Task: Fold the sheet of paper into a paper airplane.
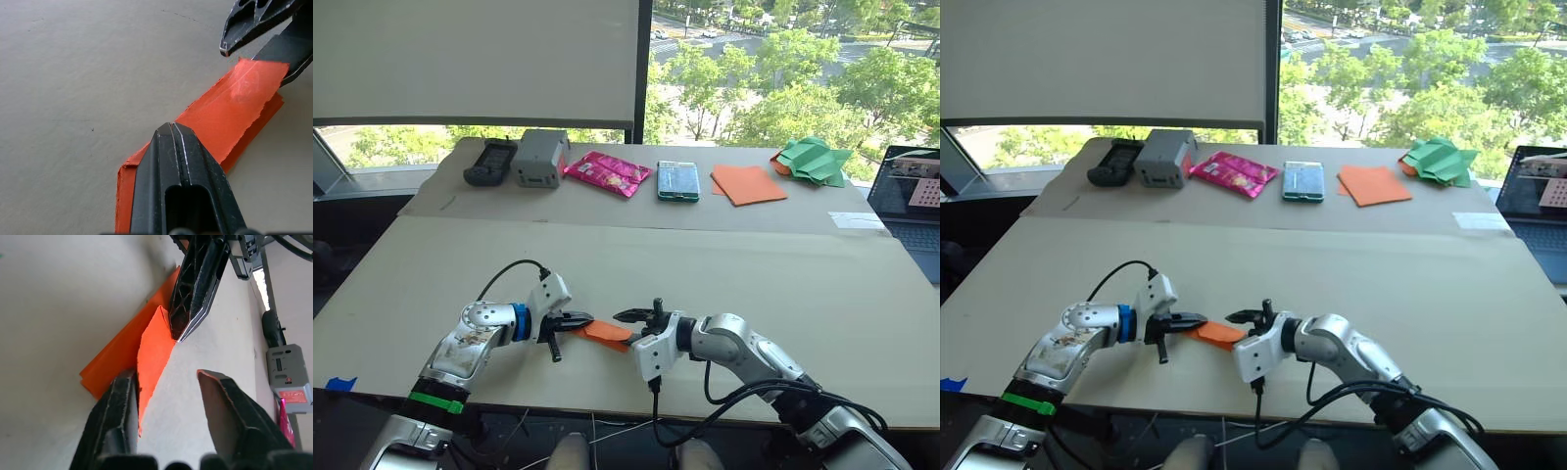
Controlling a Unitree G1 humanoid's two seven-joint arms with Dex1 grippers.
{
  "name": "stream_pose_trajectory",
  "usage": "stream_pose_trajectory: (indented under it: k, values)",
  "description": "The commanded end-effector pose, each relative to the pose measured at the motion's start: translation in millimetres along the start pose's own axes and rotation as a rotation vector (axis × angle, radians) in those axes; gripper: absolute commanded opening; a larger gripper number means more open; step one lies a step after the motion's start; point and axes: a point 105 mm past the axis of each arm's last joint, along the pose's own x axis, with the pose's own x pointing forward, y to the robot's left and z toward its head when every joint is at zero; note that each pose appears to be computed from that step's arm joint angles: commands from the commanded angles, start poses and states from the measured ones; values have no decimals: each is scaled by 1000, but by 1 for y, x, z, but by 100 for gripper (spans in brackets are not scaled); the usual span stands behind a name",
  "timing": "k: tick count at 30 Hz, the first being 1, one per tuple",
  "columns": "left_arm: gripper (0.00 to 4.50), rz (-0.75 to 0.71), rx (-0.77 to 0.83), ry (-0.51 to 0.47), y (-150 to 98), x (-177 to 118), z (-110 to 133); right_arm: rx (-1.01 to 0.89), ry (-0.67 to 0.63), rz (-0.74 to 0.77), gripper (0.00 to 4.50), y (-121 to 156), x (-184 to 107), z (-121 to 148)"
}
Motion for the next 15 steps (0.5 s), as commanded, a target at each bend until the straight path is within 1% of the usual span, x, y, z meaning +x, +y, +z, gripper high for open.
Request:
stream_pose_trajectory:
  k: [1,3,6,9,10,12,15]
  values:
    - [0,-10,-5,81,-5,1,-18,213,-57,26,336,-12,-14,16]
    - [0,-16,-3,84,-7,2,-19,395,-129,29,336,-23,-18,31]
    - [0,-23,0,86,-11,2,-20,563,-189,31,336,-35,-18,43]
    - [0,-35,3,82,-14,4,-18,752,-107,-19,254,-48,-3,30]
    - [0,-38,5,81,-15,4,-17,794,-96,-20,221,-49,2,29]
    - [0,-36,4,81,-15,4,-17,842,-62,2,149,-45,9,28]
    - [0,-34,3,81,-15,3,-17,902,30,9,47,-36,20,15]
